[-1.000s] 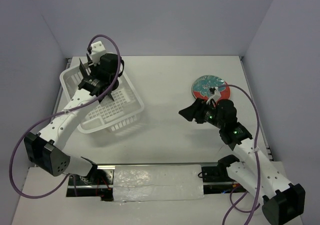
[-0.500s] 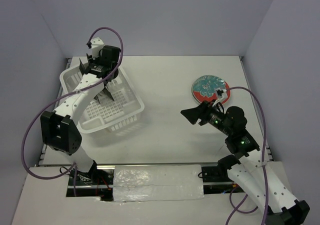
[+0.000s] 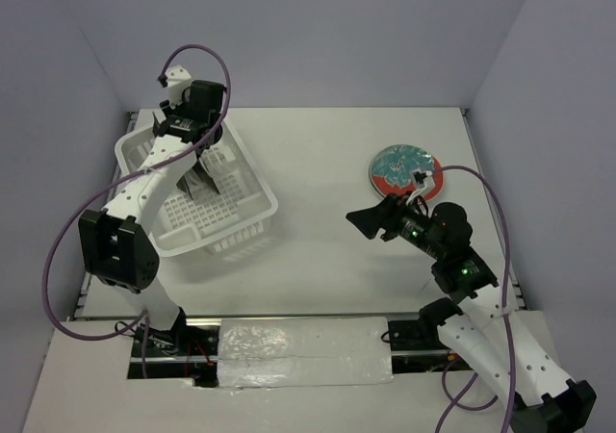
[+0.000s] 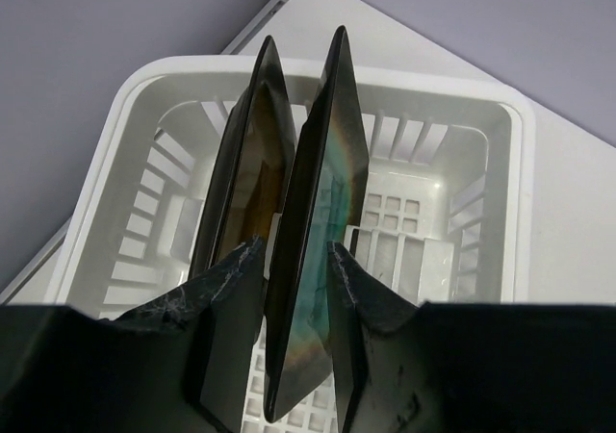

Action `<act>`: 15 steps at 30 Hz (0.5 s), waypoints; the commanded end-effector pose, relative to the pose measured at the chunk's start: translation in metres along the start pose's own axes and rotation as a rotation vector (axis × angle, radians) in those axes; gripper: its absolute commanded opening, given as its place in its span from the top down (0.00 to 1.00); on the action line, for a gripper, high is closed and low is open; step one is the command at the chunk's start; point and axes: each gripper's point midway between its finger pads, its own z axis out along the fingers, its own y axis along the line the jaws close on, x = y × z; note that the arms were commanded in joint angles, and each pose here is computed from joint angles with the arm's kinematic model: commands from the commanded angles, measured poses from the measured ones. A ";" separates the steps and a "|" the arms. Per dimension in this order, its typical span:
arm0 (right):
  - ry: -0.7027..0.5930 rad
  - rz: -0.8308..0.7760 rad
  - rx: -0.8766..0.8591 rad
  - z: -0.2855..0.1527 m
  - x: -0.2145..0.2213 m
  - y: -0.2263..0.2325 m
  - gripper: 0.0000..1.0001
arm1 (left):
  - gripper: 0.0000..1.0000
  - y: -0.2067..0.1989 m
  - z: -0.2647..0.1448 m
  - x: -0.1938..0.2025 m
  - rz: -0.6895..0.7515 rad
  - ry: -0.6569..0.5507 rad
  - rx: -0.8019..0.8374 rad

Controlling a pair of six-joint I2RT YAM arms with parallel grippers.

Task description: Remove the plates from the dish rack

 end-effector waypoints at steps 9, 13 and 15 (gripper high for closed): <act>-0.050 -0.053 -0.048 -0.004 -0.011 0.013 0.26 | 0.56 -0.003 0.019 0.007 0.033 0.019 -0.051; -0.031 -0.045 -0.045 0.000 -0.008 0.010 0.26 | 0.53 -0.004 0.028 0.021 0.057 0.045 -0.080; -0.017 -0.040 -0.060 0.000 -0.006 0.013 0.26 | 0.53 -0.004 0.032 0.029 0.067 0.061 -0.098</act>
